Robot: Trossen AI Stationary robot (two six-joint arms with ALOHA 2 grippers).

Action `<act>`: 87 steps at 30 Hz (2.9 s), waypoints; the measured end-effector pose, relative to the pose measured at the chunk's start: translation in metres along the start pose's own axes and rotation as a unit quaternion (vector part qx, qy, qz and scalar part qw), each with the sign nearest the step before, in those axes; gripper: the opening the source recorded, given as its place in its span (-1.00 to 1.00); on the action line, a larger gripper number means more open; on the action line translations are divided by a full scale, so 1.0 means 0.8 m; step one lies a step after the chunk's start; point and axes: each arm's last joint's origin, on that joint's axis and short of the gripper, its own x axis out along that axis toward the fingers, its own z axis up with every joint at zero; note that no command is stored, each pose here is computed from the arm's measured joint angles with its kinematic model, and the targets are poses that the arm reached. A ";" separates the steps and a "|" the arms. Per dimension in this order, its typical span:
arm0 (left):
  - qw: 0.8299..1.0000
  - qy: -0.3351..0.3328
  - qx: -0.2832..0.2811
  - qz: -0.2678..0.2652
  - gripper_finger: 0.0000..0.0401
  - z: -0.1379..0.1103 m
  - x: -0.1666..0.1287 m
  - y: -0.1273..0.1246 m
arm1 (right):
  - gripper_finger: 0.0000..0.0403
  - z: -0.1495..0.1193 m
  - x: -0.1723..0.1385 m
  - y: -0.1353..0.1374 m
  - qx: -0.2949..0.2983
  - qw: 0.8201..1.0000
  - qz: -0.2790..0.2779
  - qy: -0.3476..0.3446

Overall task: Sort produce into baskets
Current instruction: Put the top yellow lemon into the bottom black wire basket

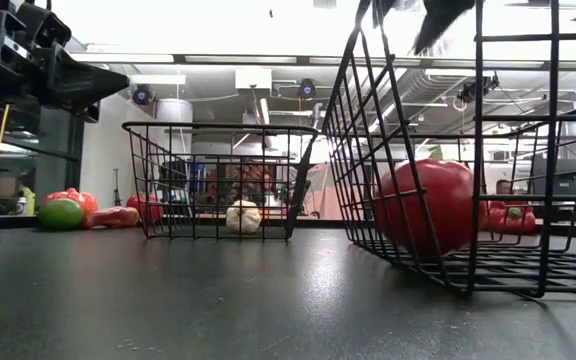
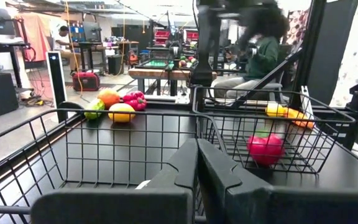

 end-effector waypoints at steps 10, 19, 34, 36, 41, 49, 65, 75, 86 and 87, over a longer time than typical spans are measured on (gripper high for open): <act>1.000 -0.001 0.000 0.000 -1.00 0.000 0.000 0.000 | 0.83 0.087 0.131 -0.123 0.111 0.980 -0.133 0.096; 1.000 -0.001 0.000 0.000 -1.00 0.000 0.000 0.000 | 0.83 0.107 0.223 -0.251 0.171 0.962 -0.161 0.142; 1.000 -0.001 0.000 0.000 -1.00 0.000 0.000 0.000 | 0.83 0.096 0.268 -0.320 0.216 0.960 -0.105 0.147; 1.000 -0.001 0.000 0.000 -1.00 0.000 0.000 0.000 | 0.83 0.092 0.274 -0.323 0.230 0.957 -0.097 0.148; 1.000 -0.001 0.000 0.000 -1.00 0.000 0.000 0.000 | 0.83 0.077 0.288 -0.321 0.247 0.955 -0.078 0.146; 1.000 0.000 0.000 0.000 -1.00 0.000 0.000 0.000 | 0.79 0.058 0.306 -0.321 0.272 0.951 -0.079 0.127; 1.000 0.000 0.000 0.000 -1.00 0.000 0.000 0.000 | 0.12 0.053 0.194 -0.229 0.223 0.974 0.048 0.007; 1.000 -0.001 0.000 0.000 -1.00 0.000 0.000 0.000 | 0.12 -0.012 0.067 -0.138 0.181 0.939 0.290 -0.038; 1.000 0.000 0.000 0.000 -1.00 0.000 0.000 0.000 | 0.40 -0.090 0.058 -0.059 0.114 0.926 0.349 0.090; 1.000 0.000 0.000 0.000 -1.00 0.000 0.000 0.000 | 0.49 -0.094 0.059 -0.057 0.113 0.923 0.352 0.105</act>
